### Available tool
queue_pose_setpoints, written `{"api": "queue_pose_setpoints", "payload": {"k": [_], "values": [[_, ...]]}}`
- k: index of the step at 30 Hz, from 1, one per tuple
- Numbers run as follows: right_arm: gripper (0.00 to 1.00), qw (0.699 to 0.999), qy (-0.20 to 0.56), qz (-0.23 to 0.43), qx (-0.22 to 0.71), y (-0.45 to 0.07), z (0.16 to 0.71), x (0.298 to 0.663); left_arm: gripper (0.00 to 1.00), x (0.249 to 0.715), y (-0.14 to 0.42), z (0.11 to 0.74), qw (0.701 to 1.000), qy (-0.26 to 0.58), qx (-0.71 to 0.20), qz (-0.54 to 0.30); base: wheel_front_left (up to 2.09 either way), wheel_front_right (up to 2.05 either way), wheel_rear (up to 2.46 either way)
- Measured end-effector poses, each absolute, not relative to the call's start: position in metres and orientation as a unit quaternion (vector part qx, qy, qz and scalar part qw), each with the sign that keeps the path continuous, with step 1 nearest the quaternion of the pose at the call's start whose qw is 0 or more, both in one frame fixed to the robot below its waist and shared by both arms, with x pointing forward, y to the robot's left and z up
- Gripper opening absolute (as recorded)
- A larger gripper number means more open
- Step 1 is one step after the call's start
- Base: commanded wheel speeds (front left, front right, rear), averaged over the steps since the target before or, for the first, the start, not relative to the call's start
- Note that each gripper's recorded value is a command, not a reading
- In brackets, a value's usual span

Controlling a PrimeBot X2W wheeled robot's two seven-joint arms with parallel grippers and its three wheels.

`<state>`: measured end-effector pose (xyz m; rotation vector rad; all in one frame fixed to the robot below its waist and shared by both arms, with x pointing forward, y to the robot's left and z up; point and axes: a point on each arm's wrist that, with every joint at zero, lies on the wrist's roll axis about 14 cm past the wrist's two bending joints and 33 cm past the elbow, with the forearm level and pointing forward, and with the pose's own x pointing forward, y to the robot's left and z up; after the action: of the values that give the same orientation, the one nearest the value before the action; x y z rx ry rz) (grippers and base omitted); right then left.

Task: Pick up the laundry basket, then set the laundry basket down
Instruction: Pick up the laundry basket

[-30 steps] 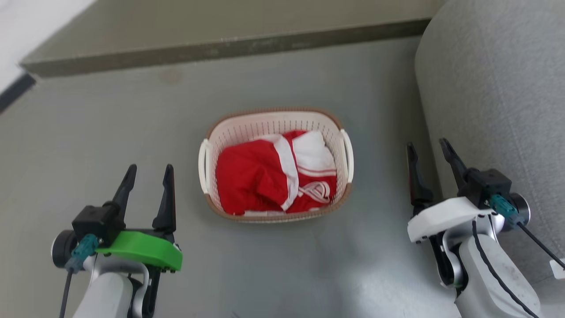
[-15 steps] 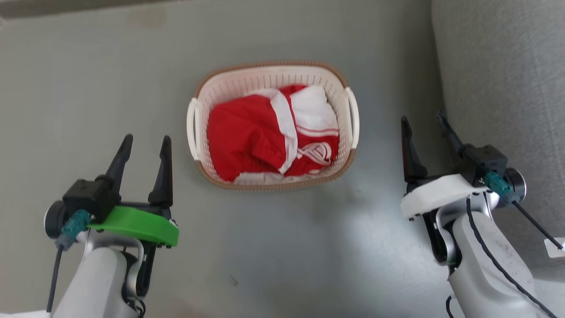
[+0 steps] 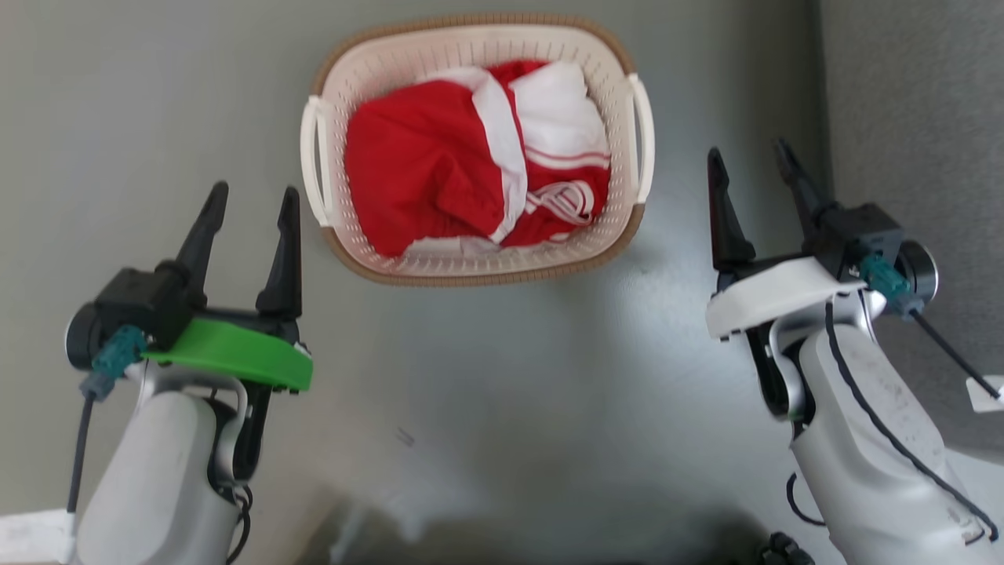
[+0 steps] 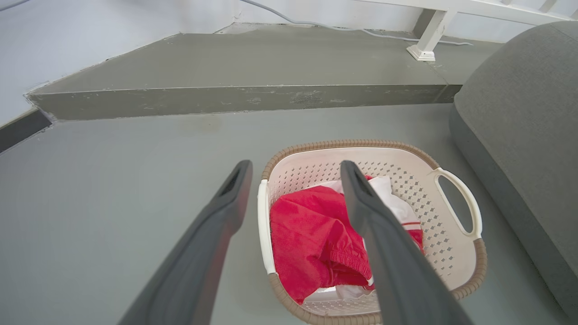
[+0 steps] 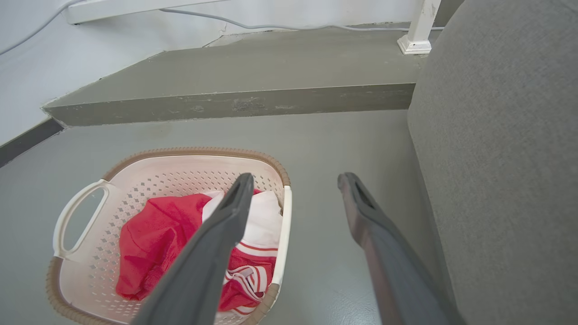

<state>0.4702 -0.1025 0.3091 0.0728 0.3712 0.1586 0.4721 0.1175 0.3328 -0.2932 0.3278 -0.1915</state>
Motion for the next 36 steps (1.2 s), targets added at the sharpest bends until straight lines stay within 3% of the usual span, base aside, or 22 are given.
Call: {"api": "queue_pose_setpoints", "payload": {"k": [20, 36], "values": [[1.00, 0.960, 0.260, 0.096, 0.035, -0.088, 0.222, 0.483, 1.00, 0.495, 0.117, 0.250, 0.957, 0.229, -0.142, -0.106, 0.00, 0.00, 0.00], [1.00, 0.943, 0.312, 0.117, 0.021, -0.083, 0.189, 0.500, 1.00, 0.508, 0.108, 0.203, 0.936, 0.302, -0.129, -0.127, 0.00, 0.00, 0.00]]}}
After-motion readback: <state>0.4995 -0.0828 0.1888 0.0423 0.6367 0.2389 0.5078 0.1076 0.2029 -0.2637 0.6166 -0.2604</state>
